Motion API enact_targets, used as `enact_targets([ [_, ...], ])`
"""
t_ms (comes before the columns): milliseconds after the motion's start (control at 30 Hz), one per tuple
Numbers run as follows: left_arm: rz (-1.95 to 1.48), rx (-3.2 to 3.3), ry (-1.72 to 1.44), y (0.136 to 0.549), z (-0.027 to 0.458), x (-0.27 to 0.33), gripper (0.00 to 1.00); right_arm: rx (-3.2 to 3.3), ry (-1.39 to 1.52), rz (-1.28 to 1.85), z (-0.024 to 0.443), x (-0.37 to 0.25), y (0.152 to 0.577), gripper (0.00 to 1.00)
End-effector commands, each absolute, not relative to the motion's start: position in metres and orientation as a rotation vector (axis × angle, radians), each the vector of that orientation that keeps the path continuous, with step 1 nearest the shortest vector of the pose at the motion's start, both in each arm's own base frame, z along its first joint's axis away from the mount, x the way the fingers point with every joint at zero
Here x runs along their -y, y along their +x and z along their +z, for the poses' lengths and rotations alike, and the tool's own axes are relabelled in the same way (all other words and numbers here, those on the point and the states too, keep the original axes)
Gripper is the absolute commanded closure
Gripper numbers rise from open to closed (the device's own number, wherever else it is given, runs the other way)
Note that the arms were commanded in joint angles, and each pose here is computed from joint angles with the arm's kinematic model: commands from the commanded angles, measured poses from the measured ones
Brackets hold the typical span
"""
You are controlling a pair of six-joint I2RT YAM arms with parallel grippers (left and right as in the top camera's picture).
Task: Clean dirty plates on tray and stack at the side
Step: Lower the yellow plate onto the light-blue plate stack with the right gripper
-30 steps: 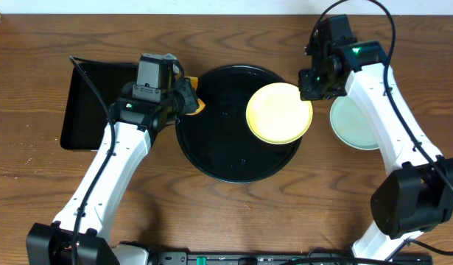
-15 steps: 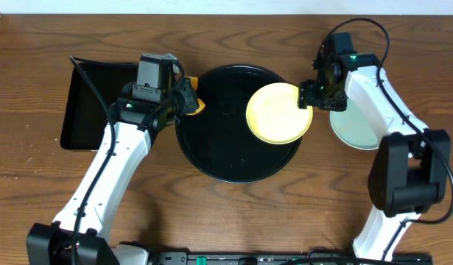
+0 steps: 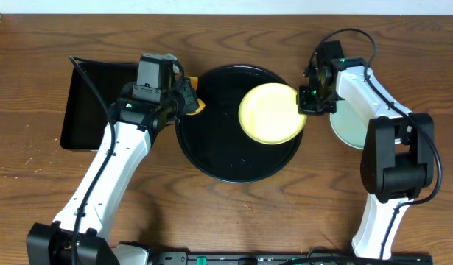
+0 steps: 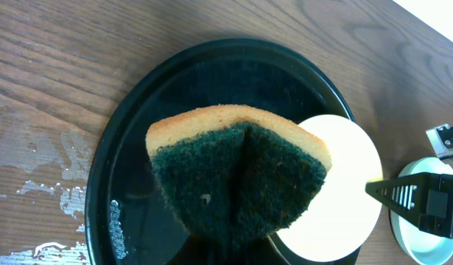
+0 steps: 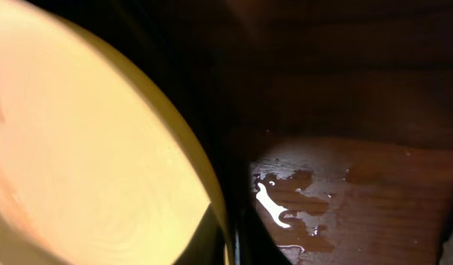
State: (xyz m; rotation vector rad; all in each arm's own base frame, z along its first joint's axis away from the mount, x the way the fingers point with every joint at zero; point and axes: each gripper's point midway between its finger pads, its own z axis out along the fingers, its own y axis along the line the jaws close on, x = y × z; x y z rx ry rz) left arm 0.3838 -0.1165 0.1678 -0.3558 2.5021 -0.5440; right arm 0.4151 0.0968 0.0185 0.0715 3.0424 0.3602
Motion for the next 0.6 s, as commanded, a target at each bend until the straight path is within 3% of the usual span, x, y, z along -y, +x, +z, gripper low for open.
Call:
enact_targets([
  [0,-0.525,-2.495,-0.357,0.388,0.169,0.114,0.92,-3.063,0.108,0.315,0.009,-0.087,0.413,0.99],
  [300,-0.525,-2.495,-0.357,0.388,0.169,0.114,0.92,-3.036,0.144,0.318,0.029,-0.073,0.414,0.99],
  [567,-0.525,-2.495,-0.357,0.388,0.169,0.114,0.92,-2.863,0.088,0.433,0.106,-0.06,0.417,0.99],
])
